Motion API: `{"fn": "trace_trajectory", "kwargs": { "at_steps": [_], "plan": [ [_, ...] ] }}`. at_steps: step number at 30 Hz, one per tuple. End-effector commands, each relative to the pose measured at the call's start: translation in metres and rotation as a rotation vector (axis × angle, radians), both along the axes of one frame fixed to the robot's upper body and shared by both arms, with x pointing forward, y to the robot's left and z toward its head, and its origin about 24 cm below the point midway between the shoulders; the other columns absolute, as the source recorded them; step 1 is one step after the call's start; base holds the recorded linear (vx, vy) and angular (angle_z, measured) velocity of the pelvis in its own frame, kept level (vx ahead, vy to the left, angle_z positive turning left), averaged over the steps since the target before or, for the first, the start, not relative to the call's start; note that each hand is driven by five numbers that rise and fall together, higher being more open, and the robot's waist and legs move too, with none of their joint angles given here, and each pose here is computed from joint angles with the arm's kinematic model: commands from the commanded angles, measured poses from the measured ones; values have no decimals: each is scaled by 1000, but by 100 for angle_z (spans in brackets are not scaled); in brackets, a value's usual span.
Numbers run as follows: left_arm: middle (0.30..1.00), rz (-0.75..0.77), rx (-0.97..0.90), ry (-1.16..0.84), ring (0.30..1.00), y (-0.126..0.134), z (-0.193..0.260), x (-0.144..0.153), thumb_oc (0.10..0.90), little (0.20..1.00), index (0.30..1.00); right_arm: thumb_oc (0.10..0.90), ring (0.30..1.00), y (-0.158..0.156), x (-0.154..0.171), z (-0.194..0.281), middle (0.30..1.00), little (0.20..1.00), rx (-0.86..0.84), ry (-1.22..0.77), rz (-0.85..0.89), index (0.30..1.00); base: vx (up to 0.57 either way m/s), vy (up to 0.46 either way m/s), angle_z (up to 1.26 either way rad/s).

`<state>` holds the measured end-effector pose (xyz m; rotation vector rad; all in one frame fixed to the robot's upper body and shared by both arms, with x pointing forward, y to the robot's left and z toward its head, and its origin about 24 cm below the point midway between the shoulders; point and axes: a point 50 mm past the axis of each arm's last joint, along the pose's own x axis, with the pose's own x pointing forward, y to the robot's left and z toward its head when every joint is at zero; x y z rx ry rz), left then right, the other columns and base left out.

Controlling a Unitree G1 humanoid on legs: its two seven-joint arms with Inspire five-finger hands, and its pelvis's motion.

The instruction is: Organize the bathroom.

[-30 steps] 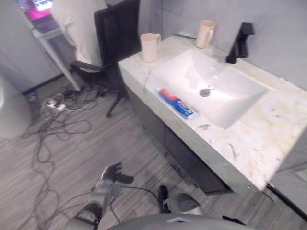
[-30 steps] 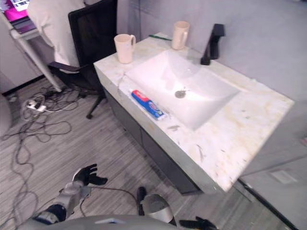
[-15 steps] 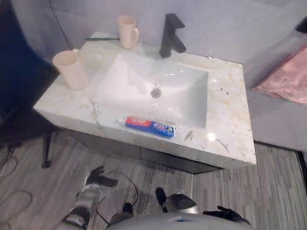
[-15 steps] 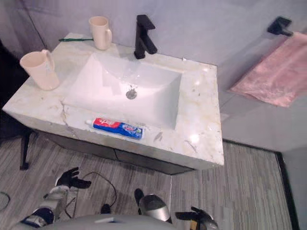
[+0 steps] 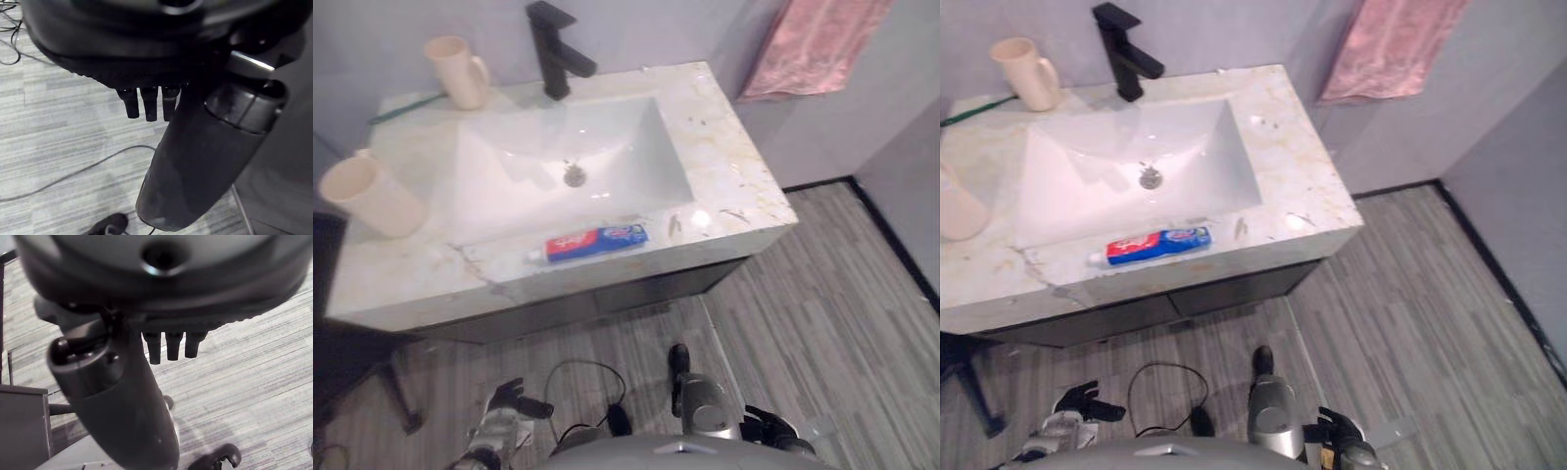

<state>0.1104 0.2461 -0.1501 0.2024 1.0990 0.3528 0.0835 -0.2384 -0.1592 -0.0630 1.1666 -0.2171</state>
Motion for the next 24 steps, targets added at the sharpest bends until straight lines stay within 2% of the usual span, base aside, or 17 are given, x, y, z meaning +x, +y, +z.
{"fn": "trace_trajectory", "kwargs": {
  "at_steps": [1,6,7,12,18,24],
  "plan": [
    [900,59,58,-104,900,15,13,24,800,900,900,800,900,-3,36,15,900,900,25,-186,54,900,-450,-28,-16],
    [900,88,66,-75,900,17,12,20,800,900,900,800,900,6,36,13,900,900,70,-207,39,900,-203,-89,0],
    [900,63,86,-19,900,17,8,9,800,900,900,800,900,10,39,12,900,900,88,-192,51,900,-356,-277,-10],
    [900,53,55,20,900,15,2,-9,800,900,900,800,900,7,45,14,900,900,66,-175,82,900,-310,-113,-13],
    [900,58,20,0,900,7,-1,-14,800,900,900,800,900,-6,36,12,900,900,39,-127,28,900,-246,103,24],
    [900,25,-9,-43,900,7,2,0,800,900,900,800,900,-17,14,8,900,900,19,-75,-15,900,-158,227,7]
  ]
}}
